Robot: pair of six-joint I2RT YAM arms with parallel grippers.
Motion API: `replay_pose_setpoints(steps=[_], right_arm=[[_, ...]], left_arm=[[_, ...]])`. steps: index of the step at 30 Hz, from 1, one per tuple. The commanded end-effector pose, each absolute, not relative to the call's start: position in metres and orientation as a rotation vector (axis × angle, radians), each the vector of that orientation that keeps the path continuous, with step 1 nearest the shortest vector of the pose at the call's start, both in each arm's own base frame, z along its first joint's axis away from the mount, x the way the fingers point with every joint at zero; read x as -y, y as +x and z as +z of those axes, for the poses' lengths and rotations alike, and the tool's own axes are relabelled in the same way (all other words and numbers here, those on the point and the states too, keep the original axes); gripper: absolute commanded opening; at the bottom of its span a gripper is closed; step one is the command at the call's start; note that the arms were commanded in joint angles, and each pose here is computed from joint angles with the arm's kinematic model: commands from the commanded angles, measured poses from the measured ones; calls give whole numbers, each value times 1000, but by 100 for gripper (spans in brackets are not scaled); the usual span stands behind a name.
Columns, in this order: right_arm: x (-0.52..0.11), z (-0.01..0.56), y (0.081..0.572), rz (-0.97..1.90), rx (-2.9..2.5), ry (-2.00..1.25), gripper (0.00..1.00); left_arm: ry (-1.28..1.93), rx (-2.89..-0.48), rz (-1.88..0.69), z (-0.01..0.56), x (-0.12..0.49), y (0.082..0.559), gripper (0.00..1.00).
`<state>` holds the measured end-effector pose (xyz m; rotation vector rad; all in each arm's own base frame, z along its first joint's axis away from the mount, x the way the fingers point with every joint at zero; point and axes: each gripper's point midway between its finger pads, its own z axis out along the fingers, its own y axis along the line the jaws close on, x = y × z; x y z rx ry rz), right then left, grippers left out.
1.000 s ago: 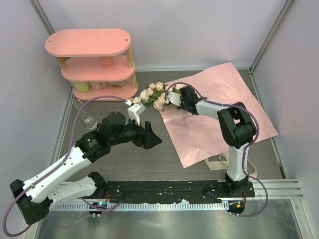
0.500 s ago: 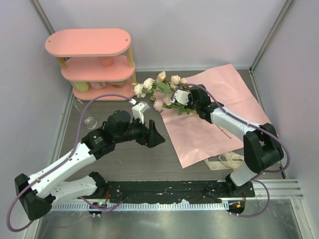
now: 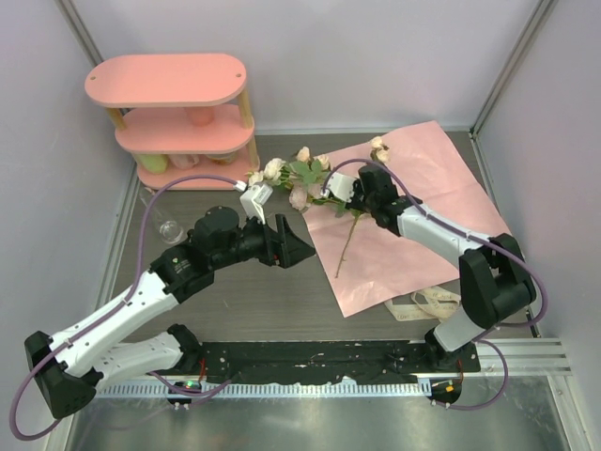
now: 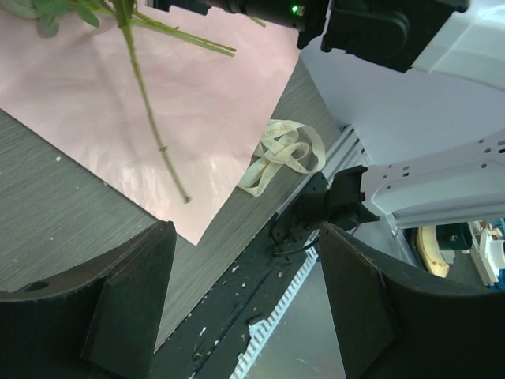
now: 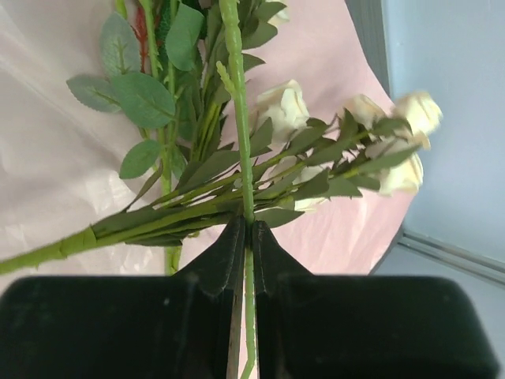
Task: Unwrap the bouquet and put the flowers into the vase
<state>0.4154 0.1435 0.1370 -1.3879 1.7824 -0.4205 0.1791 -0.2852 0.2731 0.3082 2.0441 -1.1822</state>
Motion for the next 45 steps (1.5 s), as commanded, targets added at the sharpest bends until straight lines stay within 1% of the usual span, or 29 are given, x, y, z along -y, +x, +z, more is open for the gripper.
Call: replay_pose_setpoints(steps=[1,3,7,9,10,12,13,14,16,20,23,24,25,29,31,32,33,36,38,39,45], right_arm=[[-157,126,422,-366,-1776,-1363,1],[-157,110,418,-344,-1818,-1402,1],[-152,95,419,-372,-1860,-1414,2],[-152,95,421,-364,-1893,-1373,11],[-154,95,423,-346,-1909,-1347,21],[-167,101,422,-241,-1941,-1320,27],[-172,100,420,-199,-1955,-1310,37],[-176,100,419,-168,-1968,-1306,42],[-185,104,422,-114,-1970,-1266,49],[-195,94,425,-95,-1974,-1261,51],[-205,83,426,-87,-1982,-1296,49],[-208,84,428,-86,-1982,-1305,47],[-215,80,425,-41,-1978,-1325,46],[-223,71,428,-34,-1978,-1328,43],[-227,75,433,-47,-1966,-1308,30],[-219,82,439,-136,-1971,-1268,24],[-224,91,439,-144,-1953,-1249,16],[-232,146,441,-131,-1866,-1146,9],[-234,184,432,-104,-1813,-1109,6],[-235,199,430,-94,-1794,-1089,2],[-225,274,400,-21,-1687,-983,1]], left_arm=[[265,-1974,-1287,294,297,181,77],[262,-1964,-1299,296,296,181,77],[259,-1964,-1288,295,292,179,77],[264,-1962,-1283,295,291,178,77],[264,-1968,-1280,293,291,177,77],[268,-1968,-1277,292,289,176,77],[270,-1968,-1276,291,289,176,77],[268,-1972,-1270,290,288,176,77],[273,-1968,-1266,289,286,175,77],[277,-1968,-1253,288,284,174,77],[280,-1965,-1244,289,282,174,77],[281,-1969,-1241,288,282,174,77],[284,-1973,-1237,287,281,174,77],[283,-1982,-1229,285,280,174,79],[273,-1992,-1219,284,279,174,80],[264,-1990,-1216,285,278,175,81],[257,-1991,-1213,286,277,175,81],[235,-1977,-1188,291,272,178,81],[216,-1953,-1174,299,268,181,82],[207,-1932,-1179,306,267,182,82],[171,-1826,-1331,347,280,183,82]])
